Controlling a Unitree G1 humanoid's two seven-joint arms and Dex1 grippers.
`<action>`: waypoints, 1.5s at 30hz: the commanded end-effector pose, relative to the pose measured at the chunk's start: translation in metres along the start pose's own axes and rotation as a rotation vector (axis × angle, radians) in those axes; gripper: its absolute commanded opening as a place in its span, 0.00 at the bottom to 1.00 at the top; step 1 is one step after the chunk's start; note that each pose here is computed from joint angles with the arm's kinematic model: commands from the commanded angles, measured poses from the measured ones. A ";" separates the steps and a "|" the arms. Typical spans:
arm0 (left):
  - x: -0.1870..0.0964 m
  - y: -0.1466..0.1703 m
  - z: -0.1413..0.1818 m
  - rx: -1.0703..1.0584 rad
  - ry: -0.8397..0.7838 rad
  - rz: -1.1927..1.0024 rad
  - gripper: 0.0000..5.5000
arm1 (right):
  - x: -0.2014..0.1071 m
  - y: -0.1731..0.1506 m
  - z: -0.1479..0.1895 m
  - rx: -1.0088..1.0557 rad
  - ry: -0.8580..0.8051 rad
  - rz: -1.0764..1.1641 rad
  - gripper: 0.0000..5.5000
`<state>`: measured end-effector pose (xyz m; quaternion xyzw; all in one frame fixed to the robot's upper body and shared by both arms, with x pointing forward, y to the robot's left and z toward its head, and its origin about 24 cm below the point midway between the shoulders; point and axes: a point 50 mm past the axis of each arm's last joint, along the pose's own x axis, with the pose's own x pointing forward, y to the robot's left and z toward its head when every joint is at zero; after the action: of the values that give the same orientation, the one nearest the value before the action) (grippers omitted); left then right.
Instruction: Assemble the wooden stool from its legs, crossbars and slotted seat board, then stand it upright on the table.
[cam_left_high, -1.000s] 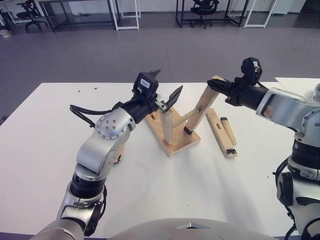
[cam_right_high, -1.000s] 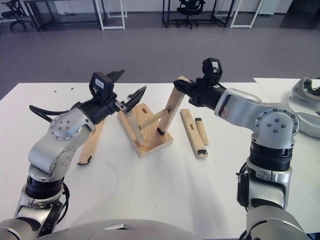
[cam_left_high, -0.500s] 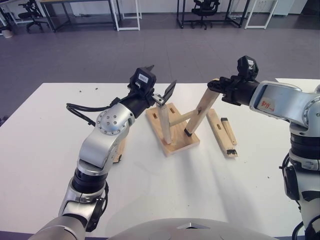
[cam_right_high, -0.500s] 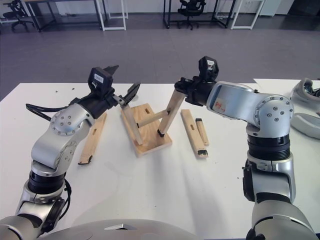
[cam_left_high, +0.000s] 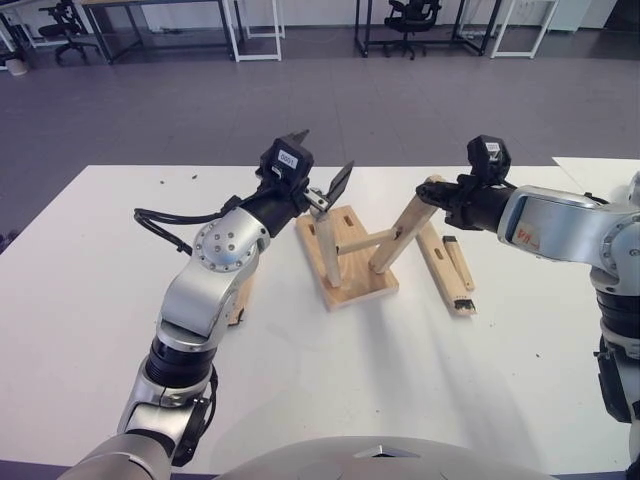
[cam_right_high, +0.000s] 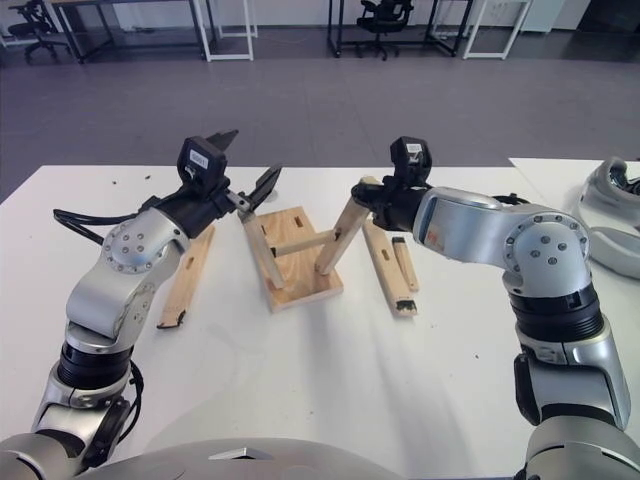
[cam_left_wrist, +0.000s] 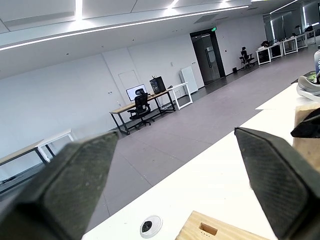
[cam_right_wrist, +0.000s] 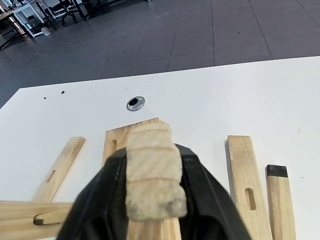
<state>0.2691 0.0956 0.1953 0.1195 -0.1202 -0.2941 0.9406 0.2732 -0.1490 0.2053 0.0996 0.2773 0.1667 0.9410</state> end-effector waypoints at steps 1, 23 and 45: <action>-0.003 -0.014 -0.036 -0.087 0.184 -0.111 0.78 | 0.005 0.032 0.008 -0.065 -0.043 0.202 0.35; -0.036 0.073 0.056 -0.136 -0.206 -0.013 0.78 | -0.041 0.005 0.056 -0.049 -0.717 0.581 0.68; -0.096 0.141 -0.005 -0.207 0.014 0.211 0.78 | 0.085 -0.053 -0.032 -0.140 -0.420 0.388 0.68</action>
<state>0.2735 0.2458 0.2482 -0.0369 -0.1725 -0.2076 0.9622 0.3423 -0.1966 0.1694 0.1738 -0.0419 0.2628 0.9481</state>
